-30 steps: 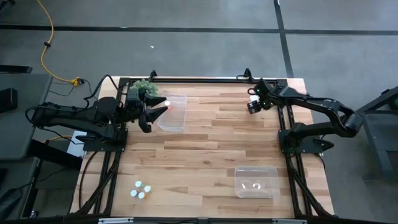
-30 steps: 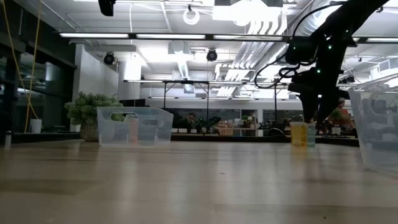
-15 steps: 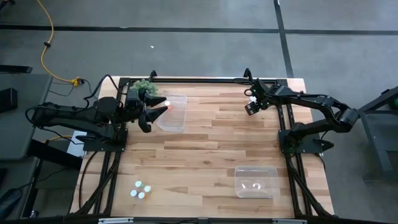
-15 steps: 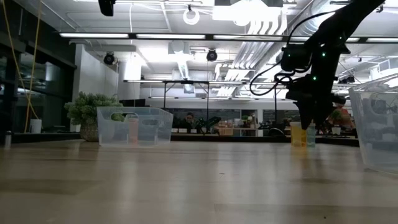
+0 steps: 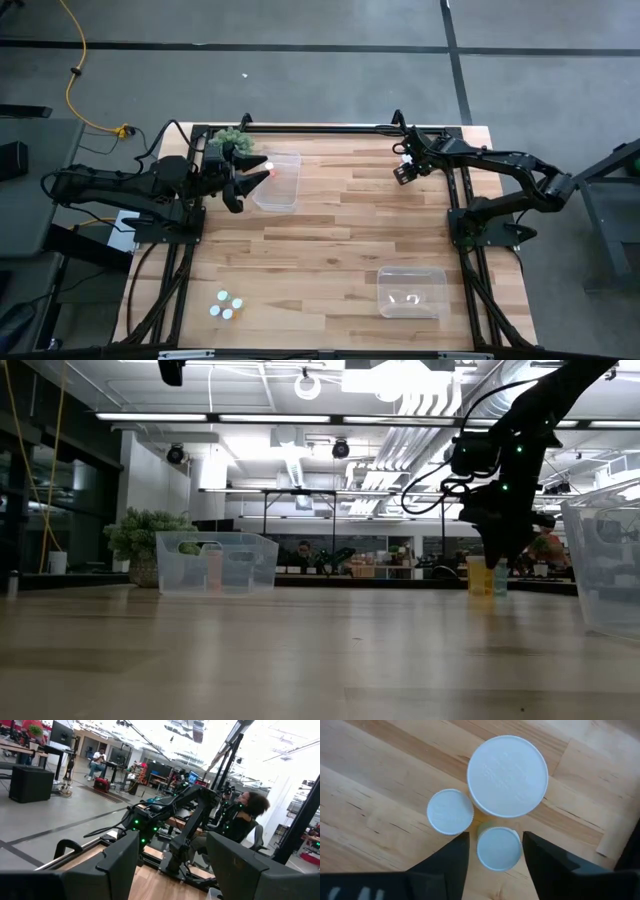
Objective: Pick and place medicine bottles into bin by pill shape (circle, oval)
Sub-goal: Put the top blue tablet bottle into the top transparent bin
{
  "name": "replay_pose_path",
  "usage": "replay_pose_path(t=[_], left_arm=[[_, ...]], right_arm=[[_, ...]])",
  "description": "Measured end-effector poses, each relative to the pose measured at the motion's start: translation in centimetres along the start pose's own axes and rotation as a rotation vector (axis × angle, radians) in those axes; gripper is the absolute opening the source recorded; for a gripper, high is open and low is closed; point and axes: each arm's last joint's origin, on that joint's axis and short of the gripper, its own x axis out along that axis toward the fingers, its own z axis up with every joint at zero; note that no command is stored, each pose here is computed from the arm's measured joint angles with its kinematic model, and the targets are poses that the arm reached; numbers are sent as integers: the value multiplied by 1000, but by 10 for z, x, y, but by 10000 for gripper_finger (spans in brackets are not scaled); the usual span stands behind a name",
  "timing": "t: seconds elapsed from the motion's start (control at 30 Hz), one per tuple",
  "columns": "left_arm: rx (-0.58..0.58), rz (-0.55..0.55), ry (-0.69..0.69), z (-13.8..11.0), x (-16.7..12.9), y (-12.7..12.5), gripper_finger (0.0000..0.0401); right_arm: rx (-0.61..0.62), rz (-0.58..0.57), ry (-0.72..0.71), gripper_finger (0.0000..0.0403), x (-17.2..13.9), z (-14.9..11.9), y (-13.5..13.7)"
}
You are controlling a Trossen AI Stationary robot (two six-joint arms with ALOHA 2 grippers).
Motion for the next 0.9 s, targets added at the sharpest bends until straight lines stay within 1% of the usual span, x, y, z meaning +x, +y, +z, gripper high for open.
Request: replay_pose_path(t=[0.3, 0.4, 0.53, 0.73, 0.83, 0.9], left_arm=[[0, 0, 0, 0, 0, 0, 223], [0, 0, 0, 0, 0, 0, 223], [-2, -7, 2, 0, 0, 0, 223], [0, -18, 5, 0, 0, -1, 223], [0, -27, 8, 0, 0, -1, 223], [0, -27, 8, 0, 0, -1, 223]], right_arm=[[3, 0, 0, 115, 0, 0, 0], [3, -1, 3, 105, 0, 0, 0], [-8, -16, 49, 102, -7, 0, -1], [-58, -17, 89, 101, -35, 1, -1], [-75, 8, 62, 100, -58, 1, 1], [-87, 51, 26, 99, -76, 0, 4]])
